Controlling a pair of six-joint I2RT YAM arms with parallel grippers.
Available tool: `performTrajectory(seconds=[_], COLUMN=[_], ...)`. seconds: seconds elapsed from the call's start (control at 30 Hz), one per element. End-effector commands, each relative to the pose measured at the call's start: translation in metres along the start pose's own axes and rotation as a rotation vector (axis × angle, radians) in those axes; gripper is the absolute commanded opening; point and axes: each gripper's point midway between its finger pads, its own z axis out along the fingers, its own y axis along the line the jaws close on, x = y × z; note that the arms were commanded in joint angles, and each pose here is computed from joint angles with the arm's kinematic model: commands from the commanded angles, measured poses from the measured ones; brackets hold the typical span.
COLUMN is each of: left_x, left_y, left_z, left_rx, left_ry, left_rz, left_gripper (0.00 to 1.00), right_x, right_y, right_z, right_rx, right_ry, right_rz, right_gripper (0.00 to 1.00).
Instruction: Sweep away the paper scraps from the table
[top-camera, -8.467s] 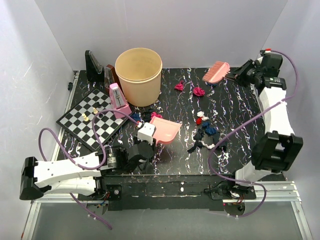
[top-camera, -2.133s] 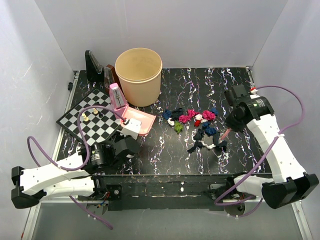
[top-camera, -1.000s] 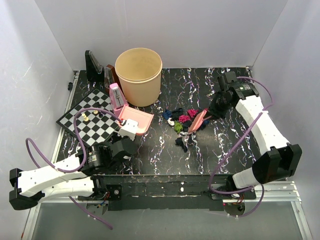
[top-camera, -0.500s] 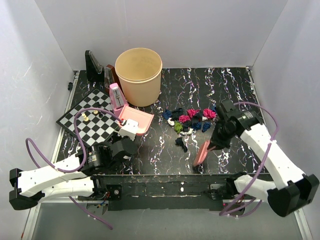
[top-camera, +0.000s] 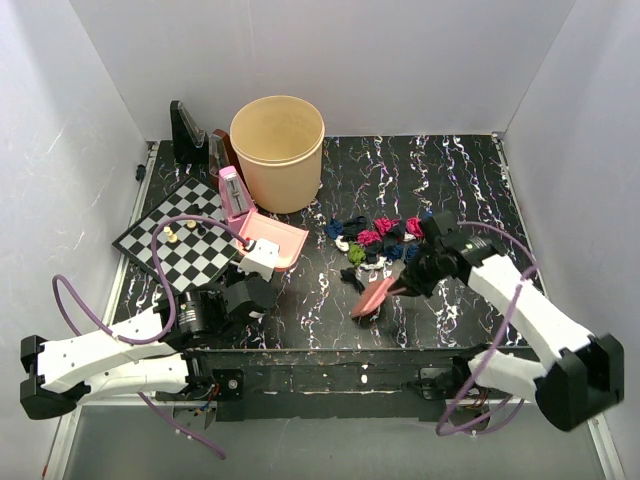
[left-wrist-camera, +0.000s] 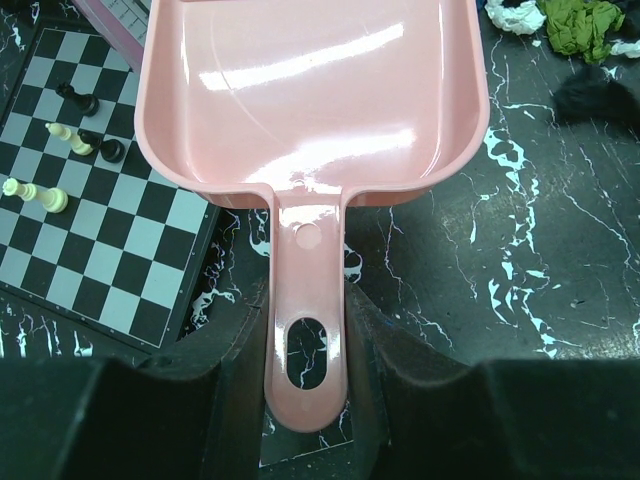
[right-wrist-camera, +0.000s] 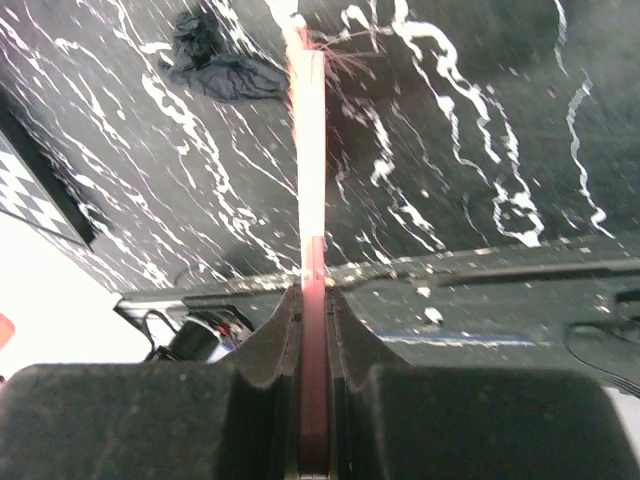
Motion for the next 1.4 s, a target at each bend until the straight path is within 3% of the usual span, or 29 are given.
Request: performTrajectory(seconds=[0.0, 0.23, 0.6, 0.73, 0.9, 1.07, 1.2, 1.37], left_x=[-0.005, -0.005, 0.008, 0.008, 0.011, 0.014, 0.016, 0.016], left_y=[0.001, -0.001, -0.053, -0.080, -0.123, -0.155, -0.178, -0.207], left_z=[0.001, 0.002, 0.010, 0.011, 0.007, 0.008, 0.013, 0.019], left_rx=[-0.009, 0.001, 0.171, 0.265, 0.372, 0.404, 0.425, 0.477], left_ry=[-0.017, -0.016, 0.096, 0.122, 0.070, 0.069, 0.069, 0.074], left_rz=[-0.013, -0.011, 0.027, -0.027, -0.082, -0.009, 0.039, 0.049], left_gripper=[0.00, 0.00, 0.00, 0.00, 0.00, 0.00, 0.00, 0.00], right_x=[-0.036, -0.070, -0.086, -0.112, -0.159, -0.221, -0.257, -0.275], right_y=[0.054, 0.116, 0.110, 0.086, 0.067, 0.053, 0.042, 0.058], right_z=[0.017, 0.024, -0.072, -0.094, -0.118, -0.128, -0.110, -0.062], right_rx=[-0.072, -0.131, -0.240, -0.082, 0.167, 0.528, 0.796, 0.775], right_ry=[-0.066, -0.048, -0.245, -0.388, -0.560, -0.655, -0.577, -0.424], right_rz=[0.004, -0.113, -0.404, -0.503, -0.668, -0.796, -0.934, -1.075], right_gripper=[0.01, 0.01, 0.01, 0.01, 0.01, 0.01, 0.01, 0.01])
